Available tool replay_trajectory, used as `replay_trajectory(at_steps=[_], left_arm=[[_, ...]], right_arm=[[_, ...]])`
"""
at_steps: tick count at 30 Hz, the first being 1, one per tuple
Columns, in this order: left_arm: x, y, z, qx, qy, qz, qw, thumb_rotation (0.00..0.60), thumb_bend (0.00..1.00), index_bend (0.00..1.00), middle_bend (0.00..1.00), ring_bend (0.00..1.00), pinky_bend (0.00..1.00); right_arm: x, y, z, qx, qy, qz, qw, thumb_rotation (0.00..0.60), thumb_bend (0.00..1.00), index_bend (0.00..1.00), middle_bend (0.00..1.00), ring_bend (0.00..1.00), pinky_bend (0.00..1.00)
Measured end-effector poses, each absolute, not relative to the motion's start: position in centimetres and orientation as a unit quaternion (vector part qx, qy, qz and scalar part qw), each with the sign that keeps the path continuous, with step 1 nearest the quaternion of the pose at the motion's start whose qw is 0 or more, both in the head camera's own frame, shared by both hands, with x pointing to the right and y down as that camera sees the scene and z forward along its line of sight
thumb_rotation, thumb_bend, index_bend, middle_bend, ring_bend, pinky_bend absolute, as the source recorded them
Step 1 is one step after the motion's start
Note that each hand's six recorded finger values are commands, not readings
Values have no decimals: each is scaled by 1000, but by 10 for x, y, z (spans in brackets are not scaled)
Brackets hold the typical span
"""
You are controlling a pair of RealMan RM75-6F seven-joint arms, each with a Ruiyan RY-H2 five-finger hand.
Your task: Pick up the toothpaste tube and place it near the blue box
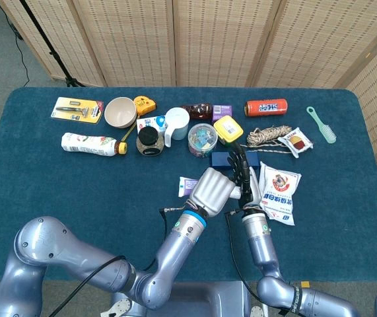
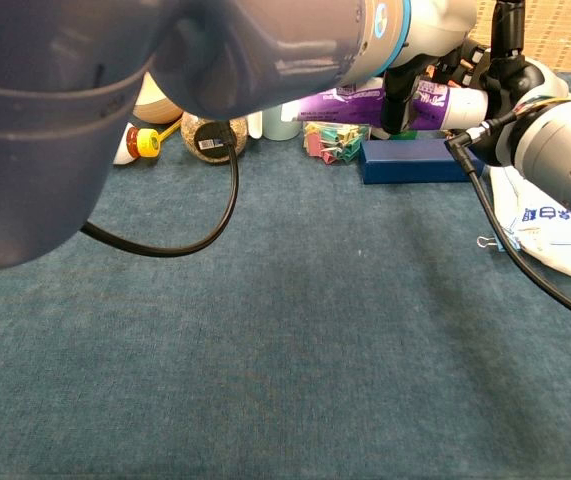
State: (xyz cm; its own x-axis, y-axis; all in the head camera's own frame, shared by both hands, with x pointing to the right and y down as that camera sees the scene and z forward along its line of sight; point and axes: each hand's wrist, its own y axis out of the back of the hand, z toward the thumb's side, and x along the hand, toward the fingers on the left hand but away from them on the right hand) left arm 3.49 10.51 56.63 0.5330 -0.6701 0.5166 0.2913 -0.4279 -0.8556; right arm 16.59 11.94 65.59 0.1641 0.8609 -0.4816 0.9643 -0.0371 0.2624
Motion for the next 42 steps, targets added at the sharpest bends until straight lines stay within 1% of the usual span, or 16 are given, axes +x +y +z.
replay_trajectory(at_steps=[42], left_arm=[[36,110,563,-695,157,-460,530,600,956,641,571,579,638]], right_arm=[[174,106,653,683,665,-62,295,74,0,0,0,0,0]])
